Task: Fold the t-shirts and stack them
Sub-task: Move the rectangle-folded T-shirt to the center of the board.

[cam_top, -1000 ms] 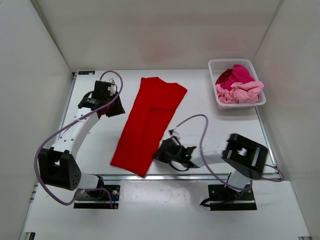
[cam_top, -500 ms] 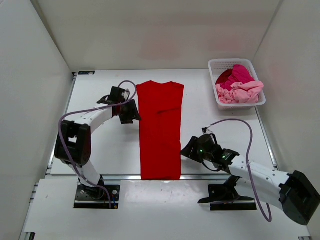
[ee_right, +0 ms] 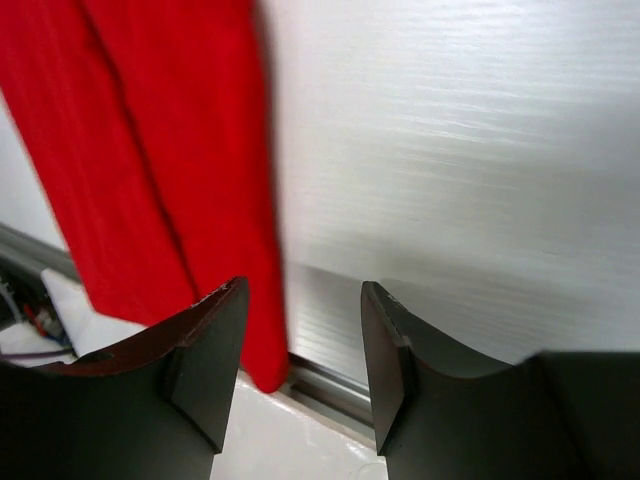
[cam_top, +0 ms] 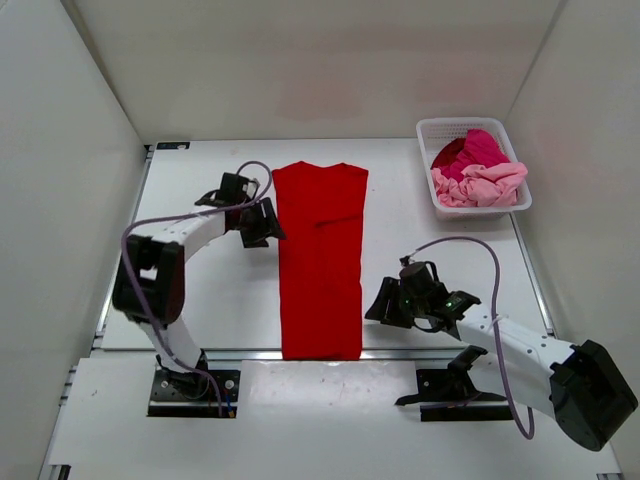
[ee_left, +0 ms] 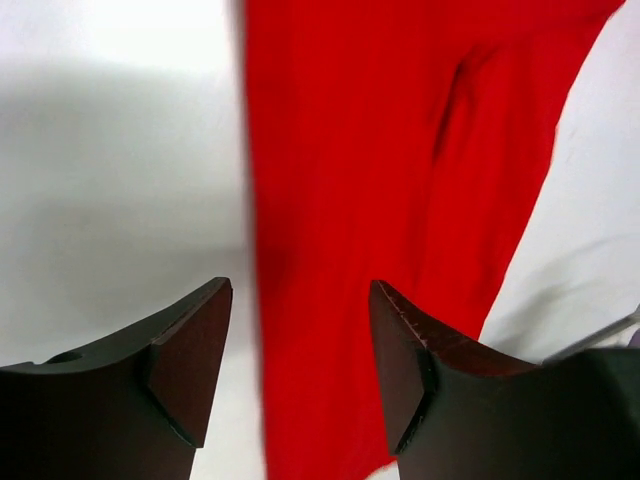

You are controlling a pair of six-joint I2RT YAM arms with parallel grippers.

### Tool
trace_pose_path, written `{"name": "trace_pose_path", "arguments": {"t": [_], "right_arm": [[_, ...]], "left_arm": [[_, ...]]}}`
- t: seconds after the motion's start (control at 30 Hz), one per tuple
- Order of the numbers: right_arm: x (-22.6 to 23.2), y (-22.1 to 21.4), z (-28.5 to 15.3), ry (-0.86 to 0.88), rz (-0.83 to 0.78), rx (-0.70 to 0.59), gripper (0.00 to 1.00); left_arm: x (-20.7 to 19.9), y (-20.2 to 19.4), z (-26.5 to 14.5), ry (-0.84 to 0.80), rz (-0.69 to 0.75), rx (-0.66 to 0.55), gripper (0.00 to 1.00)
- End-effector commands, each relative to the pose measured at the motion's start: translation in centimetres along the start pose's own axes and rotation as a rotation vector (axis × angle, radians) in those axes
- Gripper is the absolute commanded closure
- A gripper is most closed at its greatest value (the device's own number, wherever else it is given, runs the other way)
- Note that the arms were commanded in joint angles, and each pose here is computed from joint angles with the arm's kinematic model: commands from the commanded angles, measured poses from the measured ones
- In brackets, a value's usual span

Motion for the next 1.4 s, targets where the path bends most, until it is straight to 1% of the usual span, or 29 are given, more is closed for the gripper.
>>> {"name": "trace_pose_path", "arguments": {"t": [0.0, 0.13, 0.17, 0.2, 0.23, 0.27, 0.3, 0.33, 0.37, 0.4, 0.53, 0.63, 0.7, 0.73, 0.87, 0.9, 0.97, 1.0, 1.03, 1.07, 1.1, 1.13, 1.17, 1.2, 1.23, 1.27, 1.3, 1.33, 1.37], "right_arm": [[2.9, 0.7, -1.1, 0.094, -0.079, 0.009, 0.54], [3.6, 0.4, -1.4, 0.107, -0.077, 0.027, 0.54], [3.9, 0.4, -1.3, 0.118, -0.082, 0.024, 0.54], [4.3, 0.4, -1.5, 0.138, -0.078, 0.023, 0.54], [4.4, 0.4, -1.5, 0.147, -0.074, 0.024, 0.54], [4.5, 0.4, -1.5, 0.149, -0.057, 0.032, 0.54], [4.8, 0.8, -1.4, 0.159, -0.060, 0.025, 0.54], [5.0, 0.8, -1.5, 0.167, -0.057, 0.029, 0.54], [5.2, 1.2, -1.5, 0.170, -0.060, 0.023, 0.54], [5.5, 1.6, -1.6, 0.176, -0.060, 0.017, 0.55], [6.0, 3.0, -2.0, 0.189, -0.048, -0.006, 0.56], [5.9, 3.4, -1.9, 0.191, -0.036, 0.005, 0.56], [5.8, 3.7, -1.8, 0.207, -0.039, 0.009, 0.56], [5.4, 3.8, -1.6, 0.195, -0.027, 0.013, 0.56], [5.2, 4.4, -1.1, 0.198, -0.026, 0.020, 0.56], [5.3, 4.5, -1.1, 0.206, -0.032, 0.025, 0.57], [5.7, 5.2, -1.1, 0.206, -0.038, 0.014, 0.57], [5.6, 5.5, -1.0, 0.200, -0.040, 0.014, 0.57], [5.9, 5.6, -1.1, 0.206, -0.043, 0.017, 0.57], [5.8, 6.0, -1.1, 0.203, -0.044, 0.014, 0.57], [5.9, 6.1, -1.1, 0.204, -0.046, 0.016, 0.57], [5.8, 6.3, -1.1, 0.202, -0.040, 0.012, 0.57], [5.5, 6.2, -1.0, 0.194, -0.041, 0.019, 0.57], [5.6, 6.2, -1.0, 0.196, -0.047, 0.014, 0.57], [5.5, 6.4, -1.0, 0.189, -0.044, 0.002, 0.57], [5.3, 6.4, -0.9, 0.181, -0.042, 0.001, 0.57], [5.3, 6.3, -1.0, 0.186, -0.043, 0.005, 0.57], [5.4, 6.3, -1.0, 0.190, -0.042, 0.002, 0.57], [5.6, 6.3, -1.1, 0.197, -0.053, -0.003, 0.55]], "left_arm": [[-1.6, 5.1, 1.3, -0.063, -0.021, -0.128, 0.32], [-1.1, 9.2, 3.8, -0.040, -0.059, -0.173, 0.32], [-1.3, 10.2, 5.0, -0.029, -0.043, -0.172, 0.32], [-0.7, 10.0, 6.3, 0.011, -0.050, -0.145, 0.32], [-1.5, 11.8, 6.1, 0.020, -0.016, -0.181, 0.32], [-1.5, 12.5, 7.0, 0.054, -0.010, -0.182, 0.32], [-0.9, 12.1, 8.3, 0.089, -0.018, -0.155, 0.33], [-1.0, 13.3, 8.3, 0.097, -0.018, -0.180, 0.32], [0.1, 13.4, 9.0, 0.144, -0.044, -0.172, 0.33], [0.3, 14.3, 9.4, 0.158, -0.068, -0.196, 0.32], [2.1, 16.3, 10.4, 0.234, -0.097, -0.227, 0.36], [2.6, 18.5, 10.5, 0.240, -0.095, -0.273, 0.36], [2.1, 19.8, 10.9, 0.214, -0.093, -0.294, 0.35], [2.4, 19.5, 11.6, 0.215, -0.094, -0.278, 0.37], [2.6, 20.2, 13.2, 0.194, -0.092, -0.285, 0.42], [2.0, 20.3, 13.6, 0.179, -0.084, -0.288, 0.42], [1.9, 20.7, 15.0, 0.166, -0.099, -0.283, 0.42], [2.5, 19.9, 16.7, 0.179, -0.107, -0.246, 0.42], [1.4, 22.1, 15.8, 0.145, -0.109, -0.302, 0.42], [1.3, 23.5, 16.0, 0.128, -0.131, -0.329, 0.43], [2.0, 22.9, 17.7, 0.114, -0.182, -0.303, 0.45], [1.9, 24.5, 16.8, 0.085, -0.202, -0.352, 0.46], [2.7, 25.0, 17.0, 0.052, -0.254, -0.370, 0.51], [1.8, 26.1, 16.2, -0.002, -0.274, -0.410, 0.54], [3.2, 25.1, 17.4, 0.020, -0.302, -0.389, 0.55], [3.4, 25.6, 16.8, 0.015, -0.298, -0.422, 0.54], [3.2, 26.0, 16.3, 0.017, -0.288, -0.441, 0.51], [3.3, 26.6, 15.9, 0.020, -0.276, -0.458, 0.43], [3.2, 27.2, 14.8, 0.031, -0.255, -0.468, 0.39]]}}
Point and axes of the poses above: each gripper's point midway between its finger pads, its own z axis out along the fingers, its own x axis along the line the jaws close on, y = z × x, the point moved 5 cm from there along -z, back along the fingers, and after that the axes turned 13 degrees about z, right-handed, at the moved point
